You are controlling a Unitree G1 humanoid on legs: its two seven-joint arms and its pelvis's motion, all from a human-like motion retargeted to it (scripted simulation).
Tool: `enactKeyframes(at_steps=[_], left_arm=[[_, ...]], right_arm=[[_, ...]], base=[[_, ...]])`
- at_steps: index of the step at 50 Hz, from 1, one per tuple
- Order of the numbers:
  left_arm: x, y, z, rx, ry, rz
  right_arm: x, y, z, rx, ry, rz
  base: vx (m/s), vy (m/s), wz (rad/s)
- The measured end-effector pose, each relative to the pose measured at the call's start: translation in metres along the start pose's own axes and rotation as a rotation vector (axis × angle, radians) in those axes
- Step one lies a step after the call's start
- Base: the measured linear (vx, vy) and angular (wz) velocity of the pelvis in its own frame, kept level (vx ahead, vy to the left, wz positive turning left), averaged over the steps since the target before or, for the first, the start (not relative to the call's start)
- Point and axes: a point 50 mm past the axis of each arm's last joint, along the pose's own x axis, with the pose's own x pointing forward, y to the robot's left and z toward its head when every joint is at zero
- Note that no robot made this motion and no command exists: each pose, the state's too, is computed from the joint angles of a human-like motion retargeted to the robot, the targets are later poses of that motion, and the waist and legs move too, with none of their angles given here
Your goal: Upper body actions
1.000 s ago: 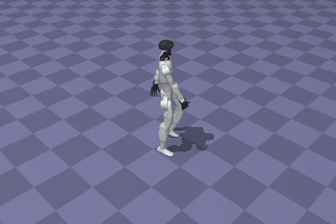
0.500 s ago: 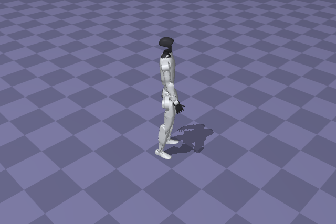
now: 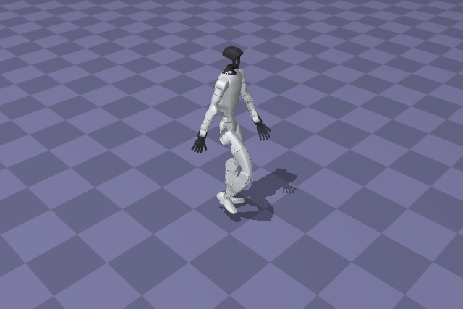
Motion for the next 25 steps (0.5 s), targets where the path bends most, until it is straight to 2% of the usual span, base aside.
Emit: enactKeyframes(at_steps=[5, 9, 19, 25], left_arm=[[0.002, -0.005, 0.027, 0.065, -0.097, 0.008], [0.001, -0.002, 0.019, 0.102, -0.095, 0.032], [-0.014, 0.012, -0.075, 0.075, 0.196, 0.005], [-0.03, 0.024, -0.118, 0.046, 0.338, 0.025]], right_arm=[[-0.001, 0.004, -0.018, 0.053, 0.065, 0.003], [0.0, 0.003, -0.008, 0.058, 0.027, 0.0], [0.001, -0.006, 0.051, -0.005, -0.178, -0.008], [-0.004, -0.014, 0.091, -0.187, -0.304, -0.02]], base=[[0.03, 0.0, -0.16], [0.04, 0.0, -0.28], [0.1, -0.07, -0.14], [0.04, -0.14, -0.06]])
